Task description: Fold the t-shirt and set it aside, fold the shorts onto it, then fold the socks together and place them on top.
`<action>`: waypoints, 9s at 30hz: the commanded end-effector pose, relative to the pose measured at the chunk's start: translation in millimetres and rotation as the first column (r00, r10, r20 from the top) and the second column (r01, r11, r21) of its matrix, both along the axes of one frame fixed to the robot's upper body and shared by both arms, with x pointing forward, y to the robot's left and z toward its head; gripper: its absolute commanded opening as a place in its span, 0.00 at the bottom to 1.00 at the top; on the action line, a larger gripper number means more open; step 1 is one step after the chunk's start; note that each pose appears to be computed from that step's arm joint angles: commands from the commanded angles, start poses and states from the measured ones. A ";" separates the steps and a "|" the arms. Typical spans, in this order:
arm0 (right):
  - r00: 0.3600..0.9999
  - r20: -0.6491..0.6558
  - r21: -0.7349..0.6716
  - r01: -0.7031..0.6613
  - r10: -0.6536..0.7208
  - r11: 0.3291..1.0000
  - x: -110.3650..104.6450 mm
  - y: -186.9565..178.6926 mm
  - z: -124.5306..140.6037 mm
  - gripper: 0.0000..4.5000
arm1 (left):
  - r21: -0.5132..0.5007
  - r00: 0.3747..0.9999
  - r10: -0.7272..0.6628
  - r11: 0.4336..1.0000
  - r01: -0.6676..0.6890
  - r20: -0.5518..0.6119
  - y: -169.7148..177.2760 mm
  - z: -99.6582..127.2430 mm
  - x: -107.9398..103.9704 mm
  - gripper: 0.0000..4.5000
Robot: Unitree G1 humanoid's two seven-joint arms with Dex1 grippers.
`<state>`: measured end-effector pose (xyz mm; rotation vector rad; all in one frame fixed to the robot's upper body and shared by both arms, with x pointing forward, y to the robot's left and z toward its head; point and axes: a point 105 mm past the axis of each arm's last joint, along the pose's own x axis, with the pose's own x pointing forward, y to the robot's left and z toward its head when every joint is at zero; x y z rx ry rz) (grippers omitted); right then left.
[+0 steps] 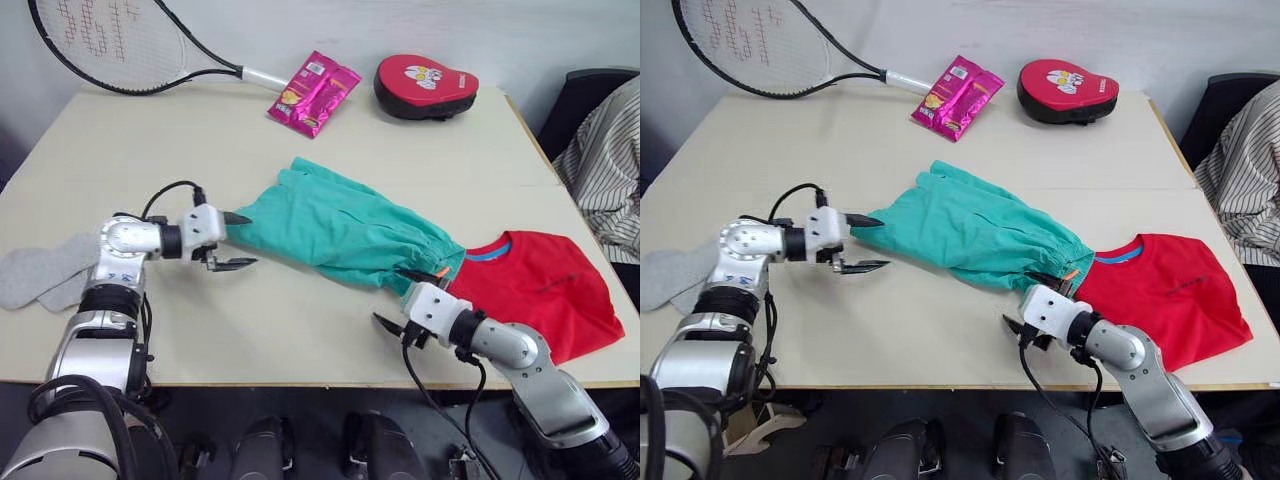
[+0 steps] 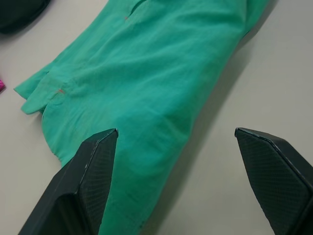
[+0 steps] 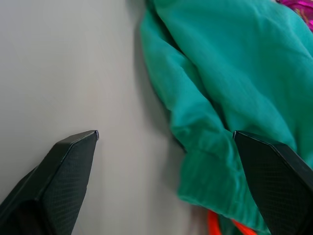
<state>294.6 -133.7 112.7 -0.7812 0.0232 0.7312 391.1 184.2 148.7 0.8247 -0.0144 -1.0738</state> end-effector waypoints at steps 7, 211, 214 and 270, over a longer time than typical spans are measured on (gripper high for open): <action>0.994 0.095 -0.060 0.059 -0.053 0.996 25.2 -1.7 4.8 0.30 | 0.149 0.996 0.074 0.986 -0.079 0.040 -31.7 -7.0 30.0 0.82; 0.919 -0.307 0.533 -0.049 0.247 0.845 -12.4 78.1 39.5 0.93 | -0.618 0.960 0.136 0.741 -0.263 -0.246 -18.8 -1.6 -51.1 0.00; 0.827 -0.322 0.623 -0.182 0.462 0.761 -37.8 77.8 55.2 1.00 | -0.622 0.959 0.179 0.731 -0.280 -0.220 -6.6 7.2 -46.2 0.00; 0.321 -0.824 0.555 0.296 0.467 0.777 41.9 16.9 18.4 0.97 | -0.378 0.950 -0.021 0.920 -0.104 -0.312 -80.5 -58.8 -47.2 0.00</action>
